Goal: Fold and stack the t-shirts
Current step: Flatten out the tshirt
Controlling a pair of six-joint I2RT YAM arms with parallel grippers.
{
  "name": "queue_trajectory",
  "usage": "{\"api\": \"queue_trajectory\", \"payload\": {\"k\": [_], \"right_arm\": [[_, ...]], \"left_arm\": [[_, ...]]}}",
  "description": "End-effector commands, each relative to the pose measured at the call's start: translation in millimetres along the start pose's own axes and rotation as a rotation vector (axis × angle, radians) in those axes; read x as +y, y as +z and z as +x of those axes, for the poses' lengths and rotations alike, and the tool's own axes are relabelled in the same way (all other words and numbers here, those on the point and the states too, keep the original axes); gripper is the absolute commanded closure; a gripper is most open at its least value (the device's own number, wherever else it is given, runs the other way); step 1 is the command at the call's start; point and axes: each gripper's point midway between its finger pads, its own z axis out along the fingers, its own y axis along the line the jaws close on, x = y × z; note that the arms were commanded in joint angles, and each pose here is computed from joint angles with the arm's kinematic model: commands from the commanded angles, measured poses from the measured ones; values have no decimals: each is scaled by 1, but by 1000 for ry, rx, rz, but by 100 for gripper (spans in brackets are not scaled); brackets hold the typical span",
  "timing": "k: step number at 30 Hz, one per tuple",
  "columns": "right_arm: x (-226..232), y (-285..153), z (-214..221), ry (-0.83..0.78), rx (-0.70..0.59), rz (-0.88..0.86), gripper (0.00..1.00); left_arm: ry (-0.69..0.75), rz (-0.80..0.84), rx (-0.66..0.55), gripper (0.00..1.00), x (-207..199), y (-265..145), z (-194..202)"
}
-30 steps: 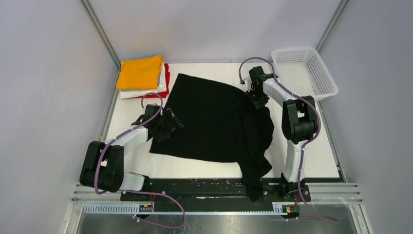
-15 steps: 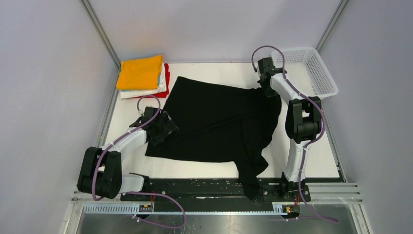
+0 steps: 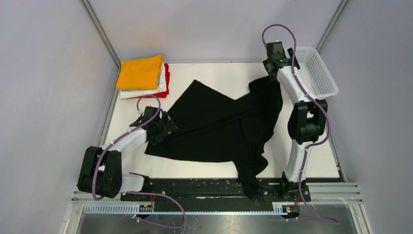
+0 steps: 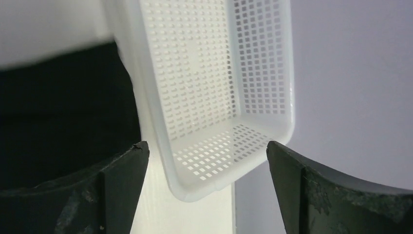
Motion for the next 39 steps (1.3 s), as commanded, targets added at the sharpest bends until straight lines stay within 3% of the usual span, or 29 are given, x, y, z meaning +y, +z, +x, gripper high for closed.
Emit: {"api": "queue_trajectory", "payload": {"k": [1,5,9,14,21,30,39], "right_arm": [[15,-36,-14,101,-75,-143,1],[44,-78,11,263,-42,-263,1],[103,-116,65,442,77,-507,1],[165,-158,117,393,138,-729,1],[197,-172,177,300,270,-763,4],[213,-171,211,216,353,-760,5],[184,-145,235,114,429,-520,6]], "left_arm": [[12,-35,-12,1,6,-8,-4],[7,49,-65,1,-22,-21,-19],[61,153,-114,1,-66,-36,-39],[173,281,-68,1,-128,-29,-47],[320,313,60,1,-190,30,-28],[330,146,155,1,-181,104,-18],[193,16,129,1,-131,111,-47]]}}
